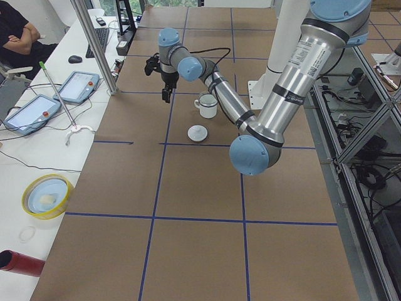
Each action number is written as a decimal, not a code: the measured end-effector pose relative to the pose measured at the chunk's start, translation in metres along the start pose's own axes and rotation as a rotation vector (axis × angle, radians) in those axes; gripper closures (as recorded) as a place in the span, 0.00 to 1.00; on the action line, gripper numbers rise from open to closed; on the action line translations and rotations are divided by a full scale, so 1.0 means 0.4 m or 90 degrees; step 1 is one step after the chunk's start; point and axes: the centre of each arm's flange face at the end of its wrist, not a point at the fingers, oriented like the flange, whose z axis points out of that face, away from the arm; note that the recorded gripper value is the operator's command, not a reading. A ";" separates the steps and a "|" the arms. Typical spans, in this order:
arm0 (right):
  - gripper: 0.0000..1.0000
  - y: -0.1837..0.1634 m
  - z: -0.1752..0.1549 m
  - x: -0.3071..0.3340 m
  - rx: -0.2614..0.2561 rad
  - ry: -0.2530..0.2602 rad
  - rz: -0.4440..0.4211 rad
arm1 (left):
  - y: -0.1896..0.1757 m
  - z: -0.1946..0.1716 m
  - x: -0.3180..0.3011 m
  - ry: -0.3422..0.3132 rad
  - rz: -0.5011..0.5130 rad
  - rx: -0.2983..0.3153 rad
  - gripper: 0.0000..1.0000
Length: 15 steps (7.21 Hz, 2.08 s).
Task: Remove funnel from cup
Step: 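Move the left gripper over the glass funnel in the white mug, then lower the left gripper and close it on the glass funnel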
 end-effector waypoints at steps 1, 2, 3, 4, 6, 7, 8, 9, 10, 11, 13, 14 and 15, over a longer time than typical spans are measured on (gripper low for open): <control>0.00 0.000 0.000 0.000 0.000 0.000 0.000 | 0.023 0.030 0.058 0.004 -0.023 -0.010 0.00; 0.00 0.000 0.000 0.000 0.000 0.000 0.000 | 0.062 0.076 0.126 -0.001 -0.058 -0.015 0.00; 0.00 0.000 0.000 0.000 0.000 0.000 0.000 | 0.114 0.129 0.194 -0.016 -0.092 -0.012 0.00; 0.00 0.000 0.000 0.000 0.000 0.000 0.000 | 0.167 0.169 0.253 -0.030 -0.117 -0.009 0.00; 0.00 0.000 0.000 0.000 0.000 0.000 0.000 | 0.243 0.219 0.373 -0.049 -0.144 -0.019 0.00; 0.00 0.000 0.000 0.000 0.000 0.000 0.000 | 0.270 0.239 0.430 -0.058 -0.143 -0.023 0.00; 0.00 0.000 0.000 0.000 0.000 0.000 0.000 | 0.285 0.269 0.470 -0.068 -0.144 -0.028 0.00; 0.00 0.000 0.000 0.000 0.000 0.000 0.000 | 0.296 0.313 0.497 -0.086 -0.146 -0.029 0.00; 0.00 0.000 0.000 0.000 0.000 0.000 0.000 | 0.308 0.350 0.508 -0.103 -0.145 -0.028 0.08; 0.00 0.000 0.000 0.000 0.000 0.000 0.000 | 0.316 0.373 0.508 -0.113 -0.145 -0.028 0.22; 0.00 0.000 0.000 0.000 0.000 0.000 0.000 | 0.325 0.398 0.488 -0.119 -0.145 -0.028 0.40; 0.00 0.000 0.000 0.000 0.000 0.000 0.000 | 0.328 0.409 0.478 -0.119 -0.144 -0.028 0.46; 0.00 0.000 0.000 0.000 0.000 0.000 0.000 | 0.328 0.419 0.475 -0.120 -0.142 -0.028 0.56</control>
